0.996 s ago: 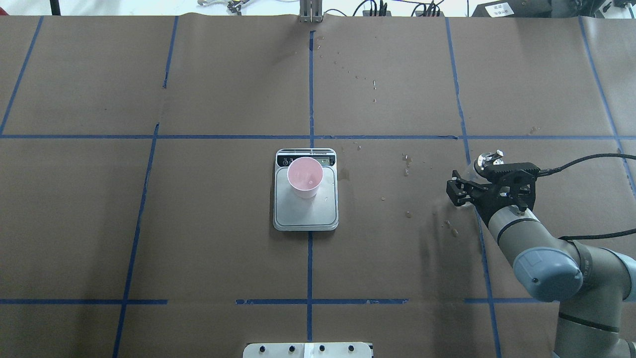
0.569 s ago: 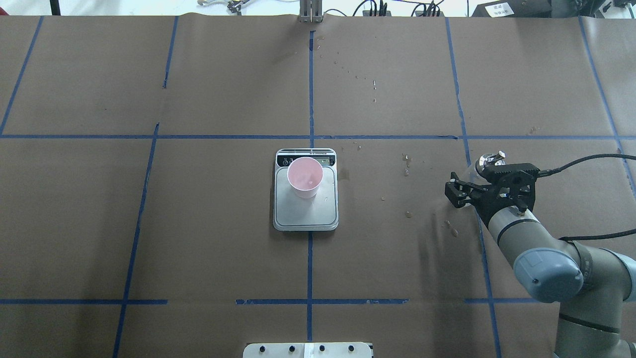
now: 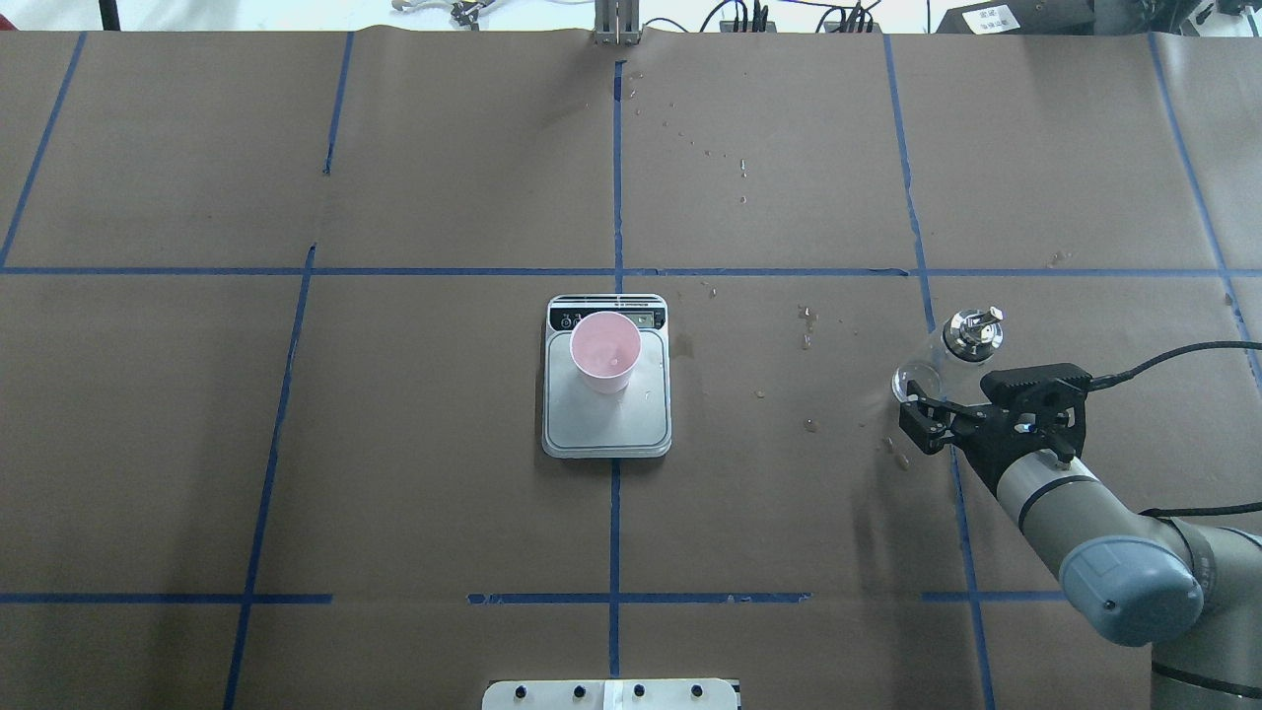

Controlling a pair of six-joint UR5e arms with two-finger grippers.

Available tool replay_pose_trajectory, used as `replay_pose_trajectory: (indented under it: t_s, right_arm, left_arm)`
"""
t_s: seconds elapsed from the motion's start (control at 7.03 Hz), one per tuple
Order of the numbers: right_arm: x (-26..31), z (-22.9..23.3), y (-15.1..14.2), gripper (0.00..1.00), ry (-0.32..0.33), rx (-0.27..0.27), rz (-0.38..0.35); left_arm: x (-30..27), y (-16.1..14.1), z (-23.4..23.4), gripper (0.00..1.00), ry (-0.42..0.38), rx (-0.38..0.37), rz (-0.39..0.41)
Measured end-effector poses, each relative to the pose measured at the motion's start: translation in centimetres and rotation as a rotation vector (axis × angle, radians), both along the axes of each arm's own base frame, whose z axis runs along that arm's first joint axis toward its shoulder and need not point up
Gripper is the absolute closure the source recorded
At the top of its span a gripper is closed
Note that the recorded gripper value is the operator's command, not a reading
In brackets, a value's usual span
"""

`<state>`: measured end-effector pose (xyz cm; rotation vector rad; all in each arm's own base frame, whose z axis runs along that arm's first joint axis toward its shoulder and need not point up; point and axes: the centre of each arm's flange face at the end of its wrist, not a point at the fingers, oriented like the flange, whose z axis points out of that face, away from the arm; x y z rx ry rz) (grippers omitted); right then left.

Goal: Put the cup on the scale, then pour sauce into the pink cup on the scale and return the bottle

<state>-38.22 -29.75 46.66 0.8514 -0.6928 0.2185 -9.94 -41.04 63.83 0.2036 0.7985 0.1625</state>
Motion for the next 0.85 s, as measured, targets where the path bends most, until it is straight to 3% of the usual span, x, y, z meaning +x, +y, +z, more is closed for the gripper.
replay_pose_trajectory:
  t_s: [0.43, 0.85]
  right_arm:
    - [0.7, 0.2, 2.9, 0.00, 0.001, 0.007, -0.053]
    - [3.6, 1.6, 4.6, 0.00, 0.057, -0.015, -0.122]
  left_arm:
    - [0.0, 0.1, 0.1, 0.00, 0.000, -0.002, 0.000]
    - [0.0, 0.2, 0.1, 0.00, 0.000, -0.002, 0.001]
